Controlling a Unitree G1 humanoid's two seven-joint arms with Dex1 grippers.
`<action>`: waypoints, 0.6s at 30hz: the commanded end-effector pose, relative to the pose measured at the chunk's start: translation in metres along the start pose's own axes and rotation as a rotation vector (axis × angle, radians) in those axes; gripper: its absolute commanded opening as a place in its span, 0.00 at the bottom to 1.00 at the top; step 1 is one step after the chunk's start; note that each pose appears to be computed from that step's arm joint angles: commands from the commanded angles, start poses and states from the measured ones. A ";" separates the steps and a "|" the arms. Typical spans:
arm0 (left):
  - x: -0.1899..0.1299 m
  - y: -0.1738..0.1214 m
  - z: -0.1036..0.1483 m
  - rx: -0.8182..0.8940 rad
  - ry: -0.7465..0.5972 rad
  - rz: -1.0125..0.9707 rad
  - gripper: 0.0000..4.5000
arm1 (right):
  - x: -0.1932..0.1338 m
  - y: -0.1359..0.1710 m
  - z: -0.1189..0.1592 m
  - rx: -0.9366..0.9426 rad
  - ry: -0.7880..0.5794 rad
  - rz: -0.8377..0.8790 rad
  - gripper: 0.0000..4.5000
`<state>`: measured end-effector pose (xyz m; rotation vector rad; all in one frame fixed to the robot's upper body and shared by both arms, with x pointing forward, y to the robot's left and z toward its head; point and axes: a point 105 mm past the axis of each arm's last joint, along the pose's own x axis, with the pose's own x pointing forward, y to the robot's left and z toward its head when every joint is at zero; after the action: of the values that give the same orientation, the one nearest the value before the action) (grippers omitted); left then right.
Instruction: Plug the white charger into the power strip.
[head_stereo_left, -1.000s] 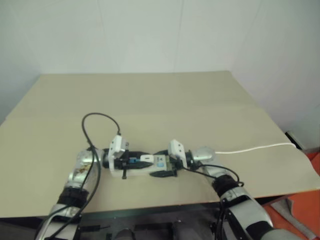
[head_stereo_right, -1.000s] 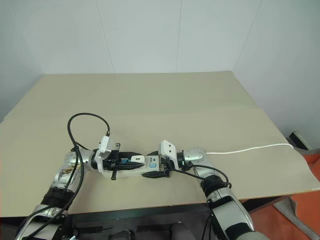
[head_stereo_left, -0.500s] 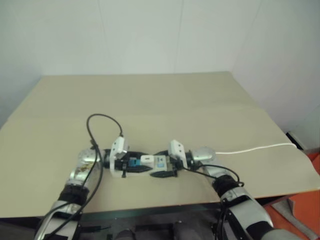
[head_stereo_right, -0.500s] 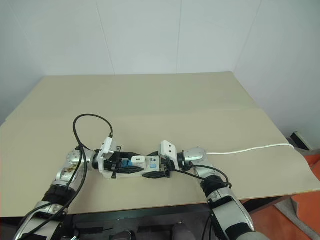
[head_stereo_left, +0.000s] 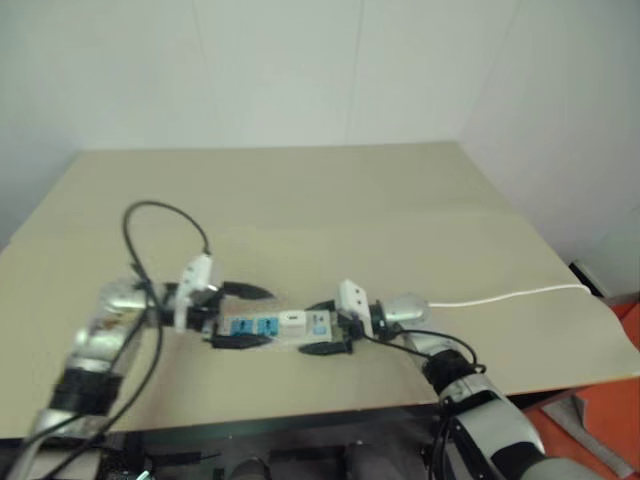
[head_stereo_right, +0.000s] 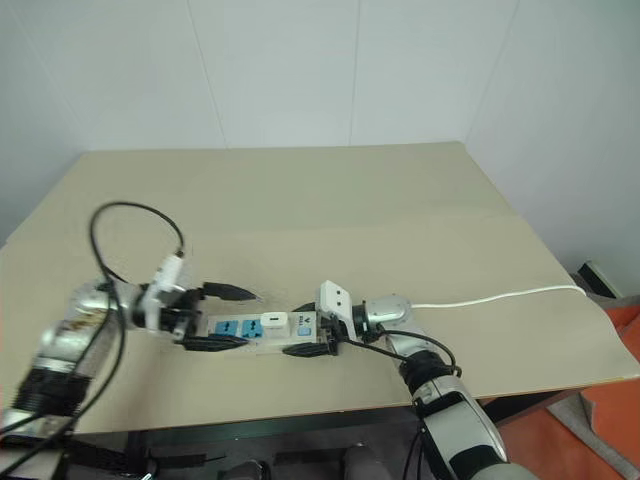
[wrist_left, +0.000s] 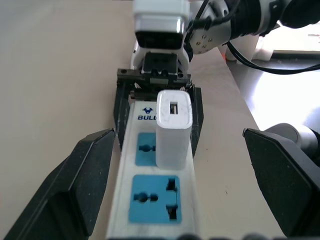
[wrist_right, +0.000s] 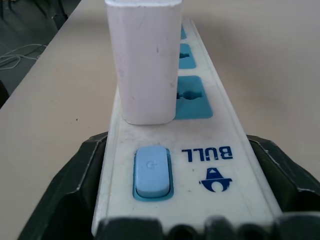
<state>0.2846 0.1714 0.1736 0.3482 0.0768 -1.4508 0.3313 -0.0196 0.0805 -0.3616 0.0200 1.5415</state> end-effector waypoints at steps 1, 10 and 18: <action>-0.016 -0.009 0.017 0.050 -0.022 -0.011 1.00 | -0.005 -0.002 0.001 0.010 -0.004 -0.008 1.00; -0.050 -0.016 0.012 0.044 0.056 0.045 1.00 | -0.047 -0.001 0.015 -0.050 0.016 -0.027 1.00; -0.065 -0.036 0.007 0.008 0.085 0.090 1.00 | -0.106 0.005 0.033 -0.084 0.061 -0.111 1.00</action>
<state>0.2450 0.2273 0.1746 0.3767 0.1689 -1.3655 0.3169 -0.1080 0.1155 -0.4568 0.0478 1.4370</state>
